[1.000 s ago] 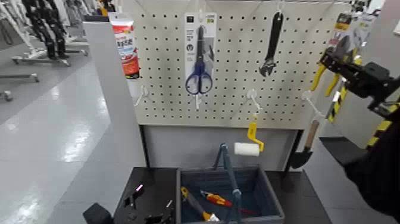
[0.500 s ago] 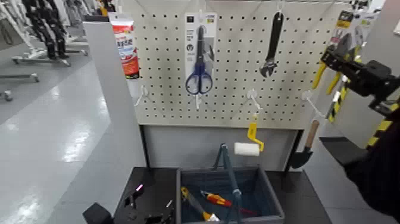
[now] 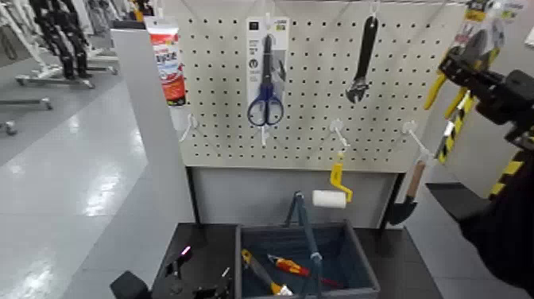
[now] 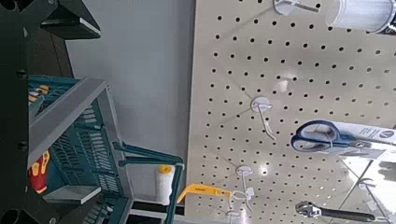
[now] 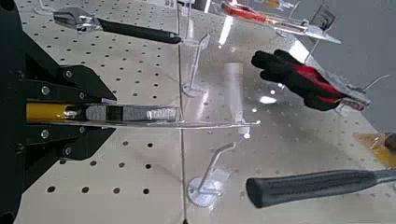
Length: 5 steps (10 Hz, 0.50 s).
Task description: Put the yellow pliers into the crate.
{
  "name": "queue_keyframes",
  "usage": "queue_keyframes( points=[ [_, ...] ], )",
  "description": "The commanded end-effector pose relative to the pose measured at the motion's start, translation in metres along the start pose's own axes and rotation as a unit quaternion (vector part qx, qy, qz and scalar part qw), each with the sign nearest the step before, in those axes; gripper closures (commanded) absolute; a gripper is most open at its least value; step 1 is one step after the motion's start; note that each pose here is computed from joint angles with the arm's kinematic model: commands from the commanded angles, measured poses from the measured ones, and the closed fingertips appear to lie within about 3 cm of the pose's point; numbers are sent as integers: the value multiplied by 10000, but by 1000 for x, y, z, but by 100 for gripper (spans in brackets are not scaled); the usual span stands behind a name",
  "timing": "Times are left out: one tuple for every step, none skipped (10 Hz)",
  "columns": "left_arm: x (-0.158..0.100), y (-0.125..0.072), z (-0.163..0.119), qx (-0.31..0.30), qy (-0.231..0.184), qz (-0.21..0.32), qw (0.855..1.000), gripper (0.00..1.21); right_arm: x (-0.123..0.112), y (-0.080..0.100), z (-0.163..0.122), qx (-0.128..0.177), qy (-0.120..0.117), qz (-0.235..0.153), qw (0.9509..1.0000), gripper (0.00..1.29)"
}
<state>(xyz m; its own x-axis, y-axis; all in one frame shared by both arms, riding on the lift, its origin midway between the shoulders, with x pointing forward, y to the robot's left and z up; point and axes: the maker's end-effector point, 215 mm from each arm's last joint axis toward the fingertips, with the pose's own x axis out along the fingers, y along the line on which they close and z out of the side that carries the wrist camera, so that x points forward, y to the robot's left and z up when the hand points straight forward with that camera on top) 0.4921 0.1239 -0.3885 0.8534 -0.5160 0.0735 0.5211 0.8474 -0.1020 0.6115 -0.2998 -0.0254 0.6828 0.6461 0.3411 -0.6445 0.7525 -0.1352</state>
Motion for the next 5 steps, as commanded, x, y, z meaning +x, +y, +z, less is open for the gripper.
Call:
queue_keyframes(
  points=[
    [1, -1, -1, -11, 16, -5, 10000, 13, 3, 29, -2, -12, 1, 90, 10000, 121],
    [1, 0, -1, -15, 11, 12, 10000, 13, 2, 41, -20, 159, 31, -3, 9999, 121],
    [1, 0, -1, -10, 16, 4, 10000, 13, 6, 61, -39, 377, 69, 89, 9992, 121],
    [1, -1, -2, -20, 19, 5, 10000, 13, 11, 81, -60, 596, 139, 200, 9979, 121],
    [2, -1, -3, -24, 27, 0, 10000, 13, 15, 101, -80, 814, 207, 285, 9961, 121]
  ],
)
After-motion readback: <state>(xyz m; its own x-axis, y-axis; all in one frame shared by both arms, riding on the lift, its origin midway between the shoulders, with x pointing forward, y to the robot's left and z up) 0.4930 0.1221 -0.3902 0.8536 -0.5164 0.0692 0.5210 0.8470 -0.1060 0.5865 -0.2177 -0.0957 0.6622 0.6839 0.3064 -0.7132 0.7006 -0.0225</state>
